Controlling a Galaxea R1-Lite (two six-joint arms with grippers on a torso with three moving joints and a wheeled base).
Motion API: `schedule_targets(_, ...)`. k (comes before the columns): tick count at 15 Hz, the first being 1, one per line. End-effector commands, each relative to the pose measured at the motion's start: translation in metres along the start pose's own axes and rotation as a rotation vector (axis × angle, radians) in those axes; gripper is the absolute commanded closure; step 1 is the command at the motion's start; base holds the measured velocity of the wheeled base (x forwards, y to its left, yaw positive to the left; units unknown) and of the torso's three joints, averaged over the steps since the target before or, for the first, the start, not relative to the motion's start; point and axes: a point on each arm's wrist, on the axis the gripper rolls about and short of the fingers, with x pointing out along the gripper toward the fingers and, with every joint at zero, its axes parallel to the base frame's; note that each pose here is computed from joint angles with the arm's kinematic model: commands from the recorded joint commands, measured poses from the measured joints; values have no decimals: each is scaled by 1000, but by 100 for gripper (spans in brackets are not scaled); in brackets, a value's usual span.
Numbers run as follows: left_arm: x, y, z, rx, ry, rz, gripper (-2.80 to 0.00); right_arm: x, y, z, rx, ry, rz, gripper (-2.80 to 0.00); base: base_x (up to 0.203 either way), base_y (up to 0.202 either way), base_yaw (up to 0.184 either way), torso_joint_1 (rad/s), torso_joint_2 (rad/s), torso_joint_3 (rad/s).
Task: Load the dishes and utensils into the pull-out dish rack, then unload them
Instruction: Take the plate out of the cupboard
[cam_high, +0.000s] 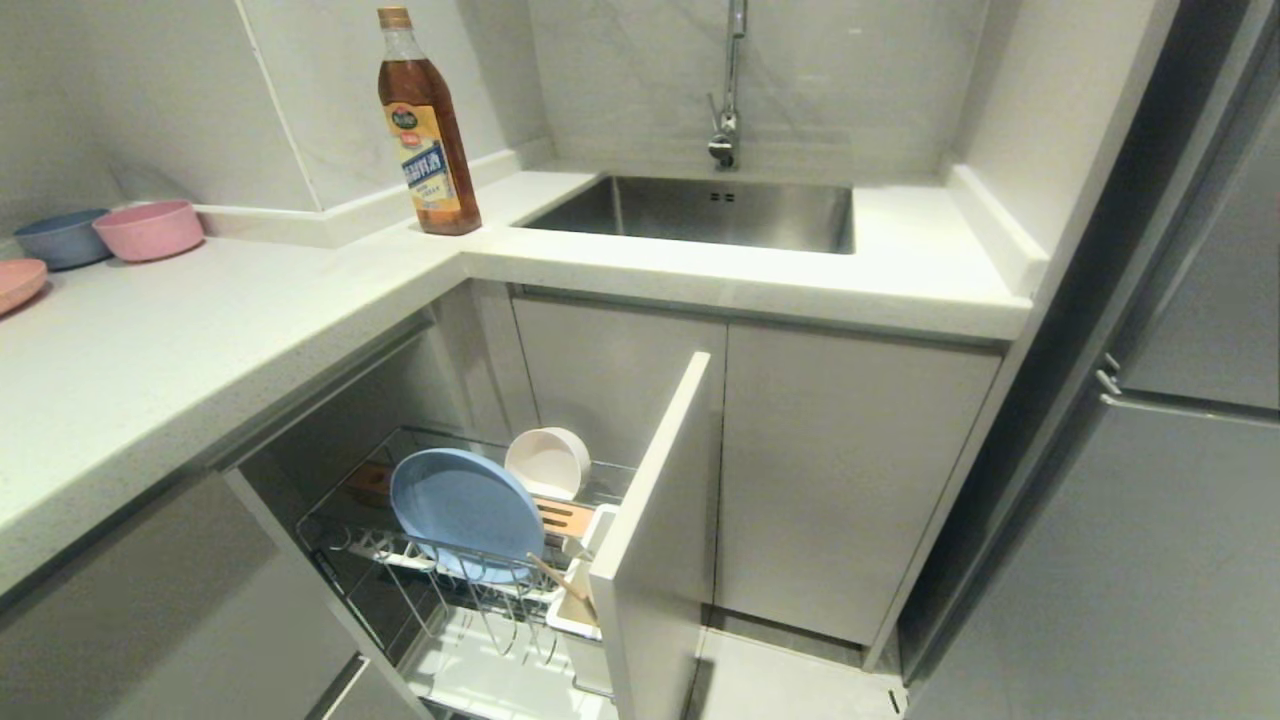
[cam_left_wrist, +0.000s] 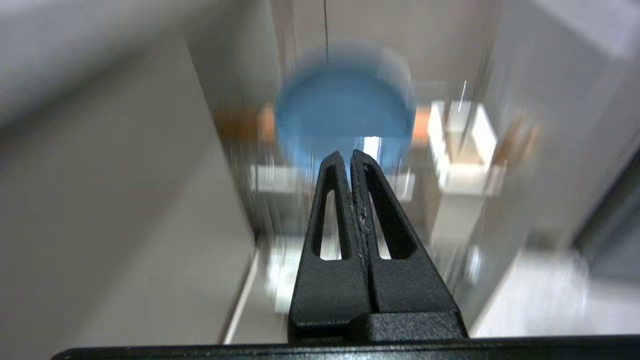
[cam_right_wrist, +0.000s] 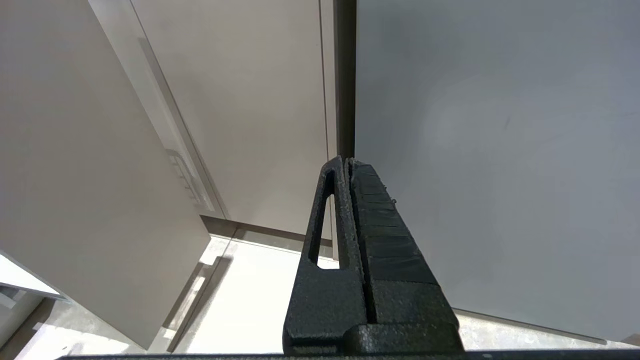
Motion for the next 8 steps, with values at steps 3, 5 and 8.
schedule_targets(3, -21, 3, 78, -25, -242, -31, 0, 0, 0, 0, 0, 0, 0, 0, 0, 0, 0, 0, 0, 0)
schedule_targets(5, -32, 6, 139, -75, -351, -81, 0, 0, 0, 0, 1, 0, 0, 0, 0, 0, 0, 0, 0, 0)
schedule_targets(8, -1, 12, 215, -256, -341, -159, 0, 0, 0, 0, 1, 0, 0, 0, 0, 0, 0, 0, 0, 0)
